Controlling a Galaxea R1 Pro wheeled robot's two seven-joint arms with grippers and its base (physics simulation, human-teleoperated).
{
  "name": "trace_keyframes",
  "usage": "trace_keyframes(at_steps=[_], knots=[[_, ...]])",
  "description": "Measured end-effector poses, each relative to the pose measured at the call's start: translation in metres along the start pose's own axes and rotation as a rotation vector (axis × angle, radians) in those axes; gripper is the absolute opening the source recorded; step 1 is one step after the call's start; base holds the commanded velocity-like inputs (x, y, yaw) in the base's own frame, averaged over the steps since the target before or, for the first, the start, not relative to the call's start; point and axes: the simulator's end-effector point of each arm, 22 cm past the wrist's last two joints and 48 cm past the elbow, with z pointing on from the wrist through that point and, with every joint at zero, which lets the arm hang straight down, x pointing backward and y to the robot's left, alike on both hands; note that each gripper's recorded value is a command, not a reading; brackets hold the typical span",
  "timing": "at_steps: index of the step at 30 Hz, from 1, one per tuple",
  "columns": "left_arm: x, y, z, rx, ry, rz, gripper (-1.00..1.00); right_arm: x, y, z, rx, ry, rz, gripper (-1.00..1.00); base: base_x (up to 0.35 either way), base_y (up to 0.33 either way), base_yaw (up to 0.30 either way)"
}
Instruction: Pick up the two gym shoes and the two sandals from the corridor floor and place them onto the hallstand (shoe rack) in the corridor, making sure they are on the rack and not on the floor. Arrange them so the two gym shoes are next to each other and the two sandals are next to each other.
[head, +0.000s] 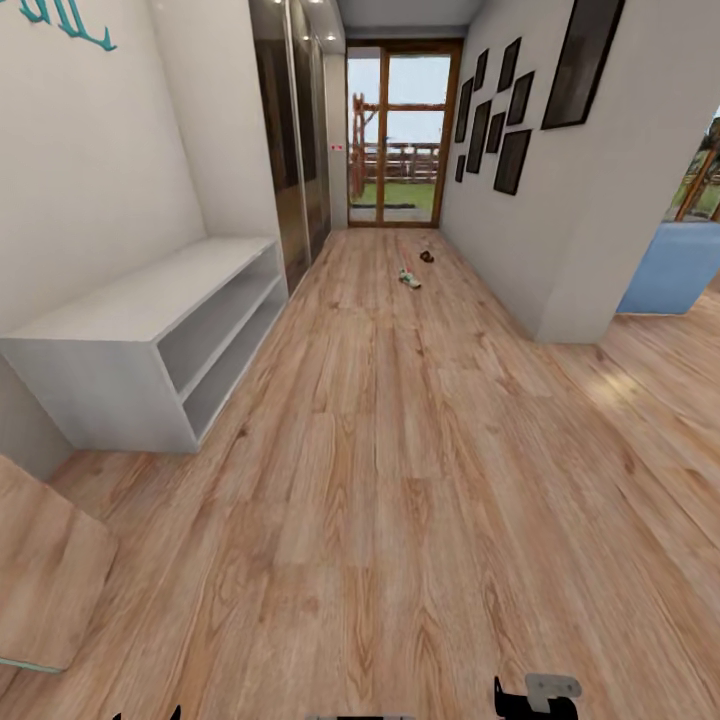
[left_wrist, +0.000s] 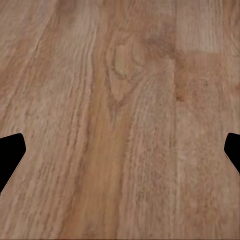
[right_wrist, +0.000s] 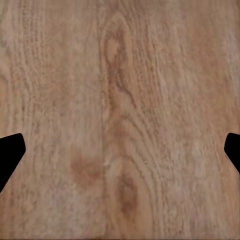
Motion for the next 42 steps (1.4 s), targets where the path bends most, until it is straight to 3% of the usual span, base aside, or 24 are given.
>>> trace_keyframes(at_steps=[42], knots=[[-0.0001, 0.0008, 0.0, -0.003, 0.0, -0.001, 1.0, 0.0005, -0.0018, 0.0001, 0.001, 0.001, -0.004, 1.0, 0.337, 0.0, 0.0]])
